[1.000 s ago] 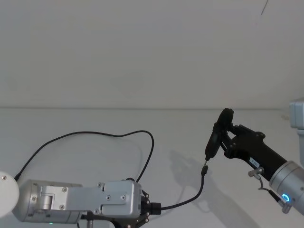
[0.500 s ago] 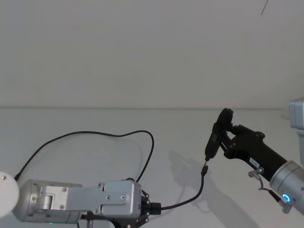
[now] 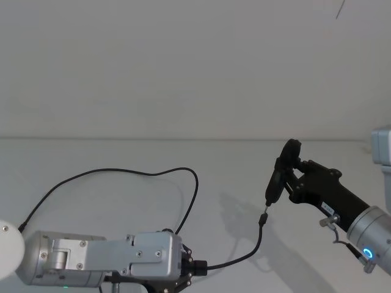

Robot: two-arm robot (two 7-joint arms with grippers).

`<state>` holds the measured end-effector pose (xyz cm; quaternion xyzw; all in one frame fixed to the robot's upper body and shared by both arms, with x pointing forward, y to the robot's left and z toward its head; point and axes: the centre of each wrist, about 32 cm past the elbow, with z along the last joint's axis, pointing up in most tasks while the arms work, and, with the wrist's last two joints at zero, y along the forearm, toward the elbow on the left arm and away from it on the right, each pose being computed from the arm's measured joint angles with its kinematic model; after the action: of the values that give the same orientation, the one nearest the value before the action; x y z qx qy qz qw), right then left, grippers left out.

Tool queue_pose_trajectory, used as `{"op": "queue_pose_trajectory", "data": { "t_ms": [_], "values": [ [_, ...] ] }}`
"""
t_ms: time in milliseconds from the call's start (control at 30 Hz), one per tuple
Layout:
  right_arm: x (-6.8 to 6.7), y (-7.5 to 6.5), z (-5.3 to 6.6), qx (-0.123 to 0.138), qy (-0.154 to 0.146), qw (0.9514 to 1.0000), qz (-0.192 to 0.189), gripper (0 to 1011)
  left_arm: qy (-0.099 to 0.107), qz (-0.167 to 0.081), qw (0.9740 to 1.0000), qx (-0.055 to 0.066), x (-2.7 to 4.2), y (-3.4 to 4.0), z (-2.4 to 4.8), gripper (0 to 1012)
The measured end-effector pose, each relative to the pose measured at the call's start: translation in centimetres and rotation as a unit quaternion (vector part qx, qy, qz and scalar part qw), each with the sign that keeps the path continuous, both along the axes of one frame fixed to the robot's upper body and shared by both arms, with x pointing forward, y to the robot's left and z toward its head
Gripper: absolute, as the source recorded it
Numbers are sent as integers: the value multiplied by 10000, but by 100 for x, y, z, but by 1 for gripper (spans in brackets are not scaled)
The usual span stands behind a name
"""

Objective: Pick up the data cable with the one hand.

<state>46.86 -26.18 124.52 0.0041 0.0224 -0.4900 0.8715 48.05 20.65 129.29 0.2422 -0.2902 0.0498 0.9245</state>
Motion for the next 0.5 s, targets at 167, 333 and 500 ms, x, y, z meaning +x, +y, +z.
{"op": "queue_pose_trajectory", "data": {
  "t_ms": [167, 333, 500],
  "values": [
    [7, -2, -4, -12, 6, 10000, -22, 279, 0, 0, 10000, 0, 0, 0, 0, 44],
    [7, -1, -5, -15, 12, 10000, -23, 279, 0, 0, 10000, 0, 0, 0, 0, 44],
    [7, 0, -6, -19, 21, 10000, -10, 279, 0, 0, 10000, 0, 0, 0, 0, 44]
  ]
}}
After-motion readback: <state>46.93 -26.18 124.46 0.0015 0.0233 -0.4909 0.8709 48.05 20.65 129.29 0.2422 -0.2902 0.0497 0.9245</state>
